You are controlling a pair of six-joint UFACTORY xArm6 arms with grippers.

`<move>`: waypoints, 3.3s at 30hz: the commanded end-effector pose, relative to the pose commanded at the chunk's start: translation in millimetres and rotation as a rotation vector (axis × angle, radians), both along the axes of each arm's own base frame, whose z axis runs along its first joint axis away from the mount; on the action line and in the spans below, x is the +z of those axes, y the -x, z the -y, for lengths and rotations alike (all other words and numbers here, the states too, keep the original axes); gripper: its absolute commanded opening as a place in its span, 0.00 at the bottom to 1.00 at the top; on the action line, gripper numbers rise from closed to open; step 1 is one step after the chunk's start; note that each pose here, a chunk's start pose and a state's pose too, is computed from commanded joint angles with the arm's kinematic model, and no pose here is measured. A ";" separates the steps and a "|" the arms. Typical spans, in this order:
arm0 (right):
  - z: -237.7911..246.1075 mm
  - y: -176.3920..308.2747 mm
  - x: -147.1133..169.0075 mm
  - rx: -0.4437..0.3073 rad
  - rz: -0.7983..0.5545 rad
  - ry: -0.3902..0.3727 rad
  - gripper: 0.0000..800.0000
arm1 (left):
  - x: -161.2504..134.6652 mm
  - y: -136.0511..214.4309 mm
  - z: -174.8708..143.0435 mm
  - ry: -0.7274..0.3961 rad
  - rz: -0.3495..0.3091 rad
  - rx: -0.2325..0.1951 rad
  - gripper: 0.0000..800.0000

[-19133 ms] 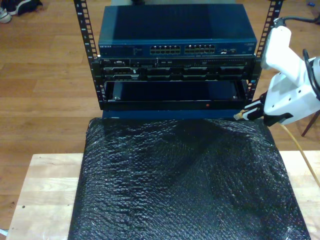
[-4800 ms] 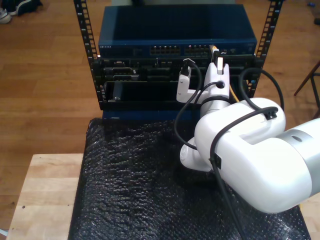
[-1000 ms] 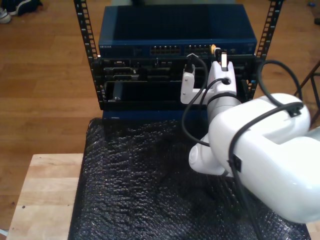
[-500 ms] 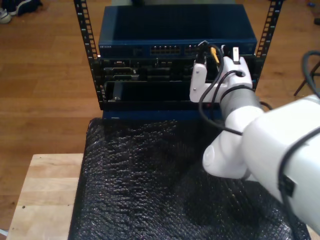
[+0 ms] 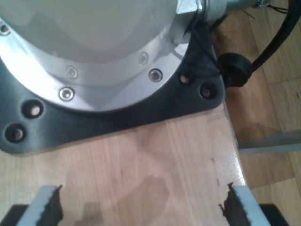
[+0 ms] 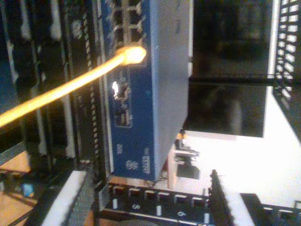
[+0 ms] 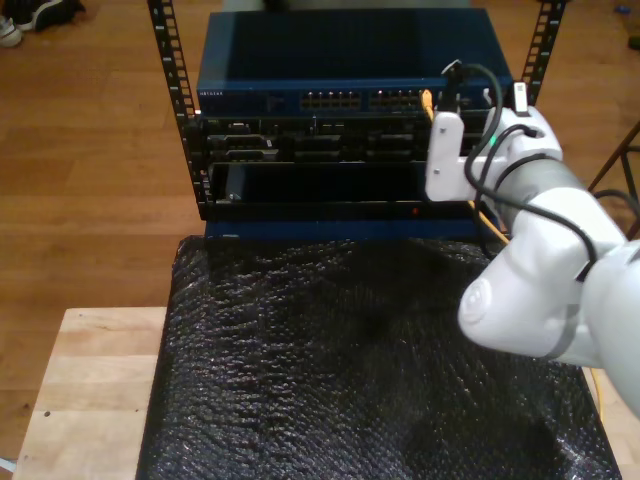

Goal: Grab the cable and plug it in

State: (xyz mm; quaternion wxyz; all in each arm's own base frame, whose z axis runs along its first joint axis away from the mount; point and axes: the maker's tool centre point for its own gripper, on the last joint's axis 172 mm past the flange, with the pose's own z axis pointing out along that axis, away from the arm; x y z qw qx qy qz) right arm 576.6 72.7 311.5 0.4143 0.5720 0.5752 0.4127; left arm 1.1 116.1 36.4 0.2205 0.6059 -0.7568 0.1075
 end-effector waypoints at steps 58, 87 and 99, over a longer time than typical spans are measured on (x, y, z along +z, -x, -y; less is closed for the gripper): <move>311.0 415.0 -123.6 0.054 -1.080 -0.027 0.99 | 0.0 0.0 0.0 0.000 0.000 0.000 1.00; 254.8 530.3 -222.5 0.202 -1.184 -0.122 1.00 | 0.0 0.0 0.0 0.000 0.000 0.000 1.00; 232.1 540.8 -260.2 0.215 -1.186 -0.166 1.00 | 0.0 0.0 0.0 0.000 0.000 0.000 1.00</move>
